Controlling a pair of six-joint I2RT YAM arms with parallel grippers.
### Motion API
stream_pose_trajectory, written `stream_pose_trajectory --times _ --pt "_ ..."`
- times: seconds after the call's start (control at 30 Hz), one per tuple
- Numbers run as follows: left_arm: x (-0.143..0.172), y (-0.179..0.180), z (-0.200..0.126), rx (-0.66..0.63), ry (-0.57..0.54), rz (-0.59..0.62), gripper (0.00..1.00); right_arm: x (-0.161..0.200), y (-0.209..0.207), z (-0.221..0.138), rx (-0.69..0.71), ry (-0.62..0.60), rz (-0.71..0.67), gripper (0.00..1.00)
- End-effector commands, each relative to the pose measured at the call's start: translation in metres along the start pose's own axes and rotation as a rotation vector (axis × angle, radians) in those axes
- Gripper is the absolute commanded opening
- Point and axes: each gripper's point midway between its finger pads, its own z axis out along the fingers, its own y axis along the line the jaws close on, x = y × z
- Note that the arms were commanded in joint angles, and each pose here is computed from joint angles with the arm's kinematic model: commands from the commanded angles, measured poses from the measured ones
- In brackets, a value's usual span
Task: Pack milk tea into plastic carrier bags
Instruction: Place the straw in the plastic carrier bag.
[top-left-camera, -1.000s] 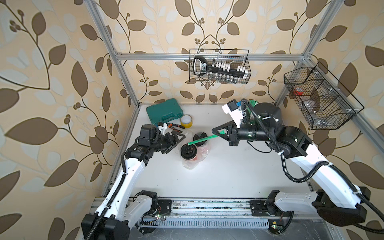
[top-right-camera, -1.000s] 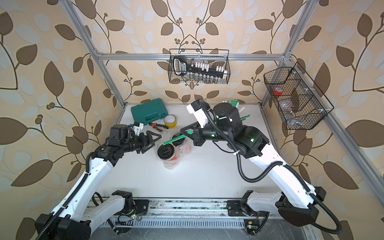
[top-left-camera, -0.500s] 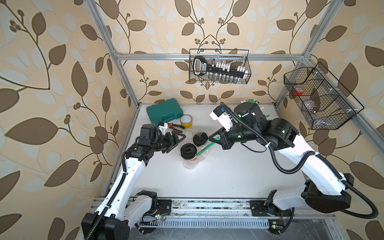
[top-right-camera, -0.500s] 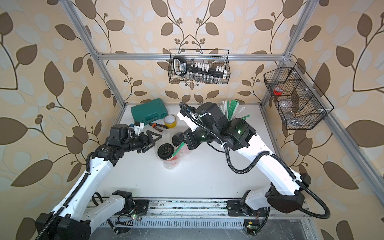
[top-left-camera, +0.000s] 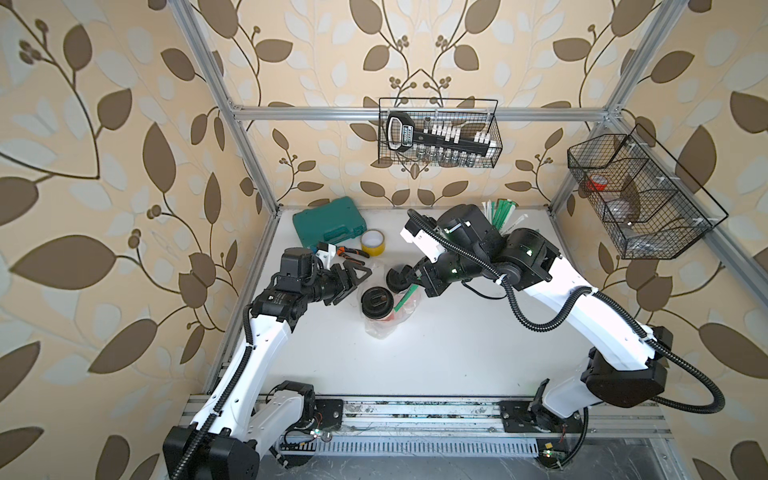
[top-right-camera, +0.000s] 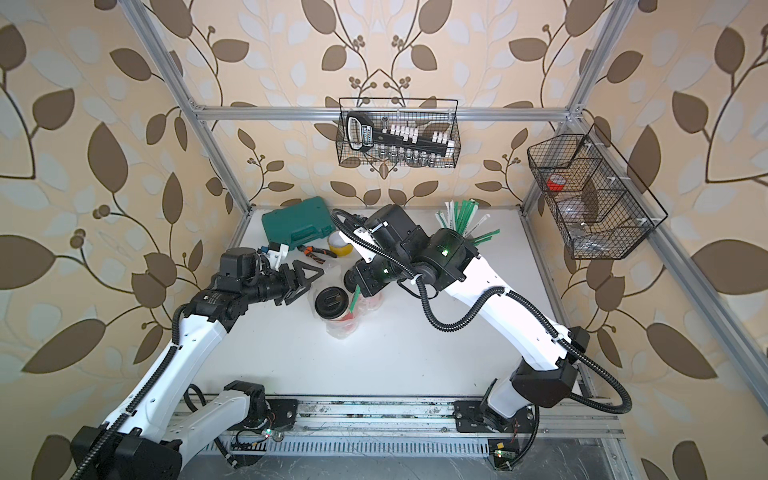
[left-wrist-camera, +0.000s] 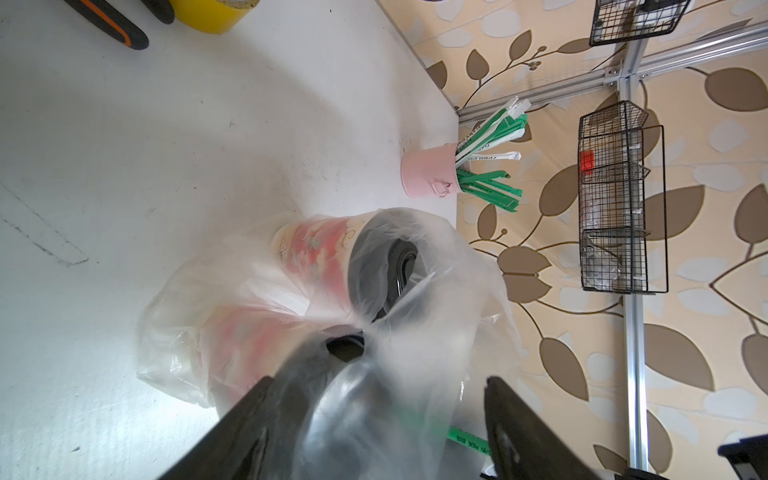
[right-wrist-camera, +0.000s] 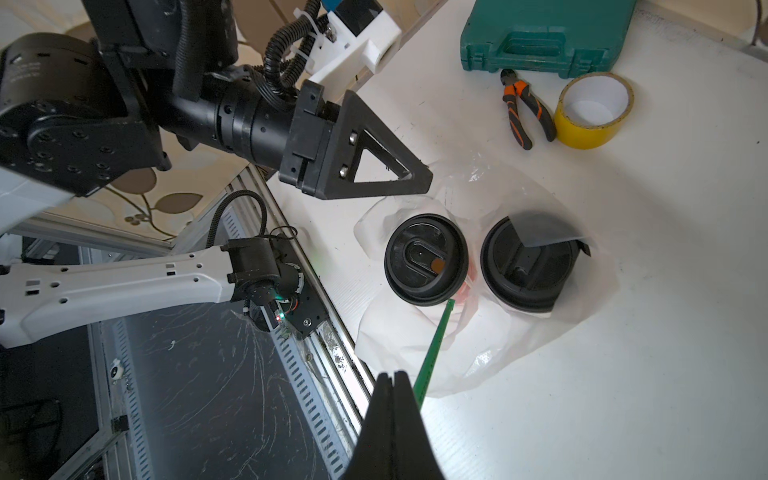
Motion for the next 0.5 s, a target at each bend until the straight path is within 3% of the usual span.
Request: stream_pose_trajectory --times 0.0,0.17,0.23,0.27,0.47 --pt "-0.006 -0.015 -0.003 0.055 -0.006 0.028 0.76 0.001 -0.004 0.001 0.039 0.019 -0.022 0.0" --pt "-0.005 -0.014 -0.003 0.054 -0.003 0.026 0.75 0.0 -0.002 0.016 0.034 0.043 -0.024 0.03" --pt "-0.005 -0.014 -0.003 0.052 -0.004 0.025 0.75 0.0 -0.002 0.022 0.036 0.051 -0.02 0.18" --pt "-0.005 -0.014 -0.003 0.049 -0.006 0.025 0.75 0.001 -0.003 0.025 0.038 0.058 -0.015 0.21" --pt "-0.004 -0.01 -0.003 0.035 -0.005 0.013 0.75 0.002 -0.002 0.04 0.024 0.078 -0.007 0.21"
